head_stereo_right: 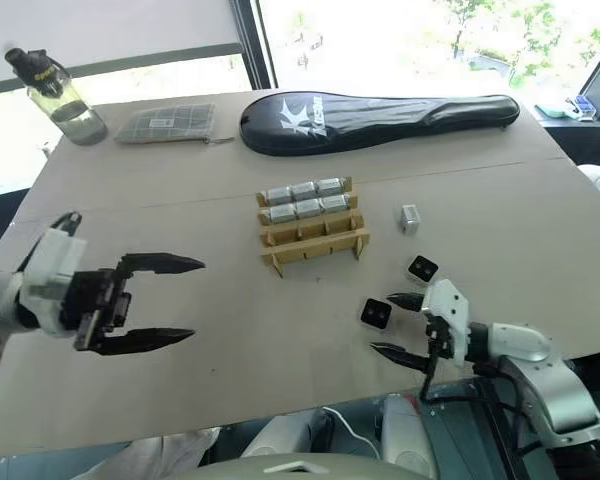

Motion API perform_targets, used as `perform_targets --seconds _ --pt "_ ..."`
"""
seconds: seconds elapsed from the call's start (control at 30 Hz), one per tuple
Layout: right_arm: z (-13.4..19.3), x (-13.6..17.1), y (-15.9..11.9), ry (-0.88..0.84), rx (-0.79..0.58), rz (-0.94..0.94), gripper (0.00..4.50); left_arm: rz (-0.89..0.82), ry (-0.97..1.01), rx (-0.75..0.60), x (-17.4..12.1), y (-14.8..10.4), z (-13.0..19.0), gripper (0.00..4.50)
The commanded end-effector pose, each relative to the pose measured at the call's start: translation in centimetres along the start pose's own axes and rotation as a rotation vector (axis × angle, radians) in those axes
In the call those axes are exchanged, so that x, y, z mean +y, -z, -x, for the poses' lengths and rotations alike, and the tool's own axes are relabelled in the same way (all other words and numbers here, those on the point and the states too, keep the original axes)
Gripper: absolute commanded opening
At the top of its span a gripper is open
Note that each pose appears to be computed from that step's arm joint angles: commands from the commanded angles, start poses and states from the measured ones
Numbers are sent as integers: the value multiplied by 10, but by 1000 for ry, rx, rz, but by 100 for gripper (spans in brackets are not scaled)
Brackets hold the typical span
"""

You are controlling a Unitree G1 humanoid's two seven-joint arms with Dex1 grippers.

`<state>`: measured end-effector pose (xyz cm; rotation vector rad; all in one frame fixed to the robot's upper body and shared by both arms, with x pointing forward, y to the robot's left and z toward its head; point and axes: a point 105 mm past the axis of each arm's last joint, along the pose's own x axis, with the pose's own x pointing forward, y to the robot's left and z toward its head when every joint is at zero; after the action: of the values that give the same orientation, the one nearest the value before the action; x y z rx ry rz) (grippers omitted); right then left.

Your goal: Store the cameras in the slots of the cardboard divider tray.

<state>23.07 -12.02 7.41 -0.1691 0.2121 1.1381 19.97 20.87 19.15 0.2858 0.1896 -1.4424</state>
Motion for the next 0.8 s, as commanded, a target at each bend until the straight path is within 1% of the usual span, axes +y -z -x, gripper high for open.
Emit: perform_targets --seconds 0.03,0.23,0.33,0.4,0.43,0.47,0.53,0.6,0.7,0.8 --pt "-8 -5 -5 45 -10 39 446 19 68 37 -7 -2 7 450" --pt "-14 -4 -2 53 -8 36 446 -11 73 32 -5 -4 6 450" --pt "-12 -5 -1 57 -8 43 370 -15 72 25 -5 -4 6 450" --pt "-11 -5 -2 55 -13 46 274 -15 69 22 -5 -3 6 450" --pt "-11 -4 -2 53 -14 47 214 -15 68 22 -5 -3 6 450" --pt "-10 -4 -3 49 -15 49 194 -16 66 19 -5 -3 6 450" --pt "-9 -4 -5 46 -19 56 194 -14 63 8 -4 -3 7 450" --pt "-8 -5 -13 49 -39 103 194 -12 34 -2 -1 -2 7 450" --pt "-11 -14 -32 76 -58 179 194 0 -73 -14 15 1 2 450" --pt "-23 -26 -65 101 -88 457 194 36 -138 -134 30 -9 -11 450"
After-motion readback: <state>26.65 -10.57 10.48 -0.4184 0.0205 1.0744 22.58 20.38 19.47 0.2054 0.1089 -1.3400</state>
